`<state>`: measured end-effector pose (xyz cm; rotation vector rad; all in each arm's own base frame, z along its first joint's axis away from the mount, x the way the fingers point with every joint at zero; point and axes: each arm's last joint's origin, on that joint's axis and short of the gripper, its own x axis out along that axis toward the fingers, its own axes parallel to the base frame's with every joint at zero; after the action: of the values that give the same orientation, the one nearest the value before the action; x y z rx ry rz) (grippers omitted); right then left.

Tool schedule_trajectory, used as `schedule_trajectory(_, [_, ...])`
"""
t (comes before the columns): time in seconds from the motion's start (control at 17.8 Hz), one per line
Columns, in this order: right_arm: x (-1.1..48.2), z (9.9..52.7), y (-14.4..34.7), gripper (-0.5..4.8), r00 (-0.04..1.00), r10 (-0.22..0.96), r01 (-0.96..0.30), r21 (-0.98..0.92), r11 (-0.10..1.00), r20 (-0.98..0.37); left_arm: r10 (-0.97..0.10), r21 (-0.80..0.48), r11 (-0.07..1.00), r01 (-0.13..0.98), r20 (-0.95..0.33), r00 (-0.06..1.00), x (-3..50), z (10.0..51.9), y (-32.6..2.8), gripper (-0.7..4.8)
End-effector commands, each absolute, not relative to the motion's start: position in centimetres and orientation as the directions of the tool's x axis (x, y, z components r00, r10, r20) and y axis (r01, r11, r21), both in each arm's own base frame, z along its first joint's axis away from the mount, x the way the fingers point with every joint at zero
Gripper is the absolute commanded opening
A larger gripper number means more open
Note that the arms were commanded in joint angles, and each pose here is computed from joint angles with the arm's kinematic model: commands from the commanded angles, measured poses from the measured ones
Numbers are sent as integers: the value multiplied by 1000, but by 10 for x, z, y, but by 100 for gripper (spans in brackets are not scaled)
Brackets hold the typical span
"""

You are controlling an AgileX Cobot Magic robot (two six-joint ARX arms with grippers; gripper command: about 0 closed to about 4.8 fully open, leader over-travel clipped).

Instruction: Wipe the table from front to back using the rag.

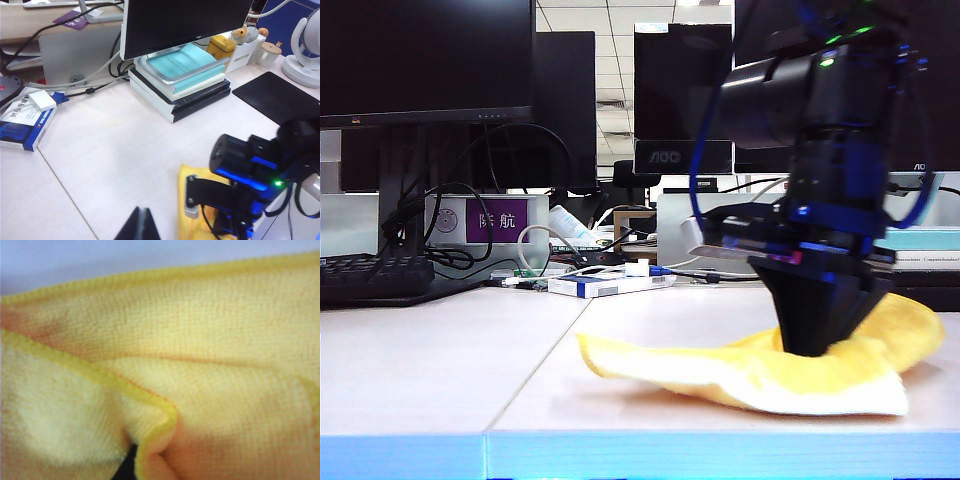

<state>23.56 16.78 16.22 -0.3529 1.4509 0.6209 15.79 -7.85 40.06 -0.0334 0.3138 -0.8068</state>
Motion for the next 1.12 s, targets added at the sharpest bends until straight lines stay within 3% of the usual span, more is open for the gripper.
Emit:
schedule_trajectory(0.06, [196,133,145,-1,-267,10,-541,159,826,-964,-721,-141,687,713,-251,646,157,404,-78,-4])
schedule_trajectory(0.5, [188,143,139,-1,-186,65,-539,157,827,-980,-725,-154,682,715,-274,632,156,401,-78,-4])
schedule_trajectory(0.79, [202,143,148,-1,-33,151,-518,146,843,-988,-747,-167,657,735,-277,605,155,400,-79,-5])
schedule_trajectory(0.84, [210,144,151,-1,70,148,-511,91,855,-987,-747,-167,657,735,-277,605,155,400,-79,-4])
schedule_trajectory(1.12, [220,149,153,-1,136,188,-479,102,872,-973,-747,-167,657,735,-277,605,155,400,-79,-4])
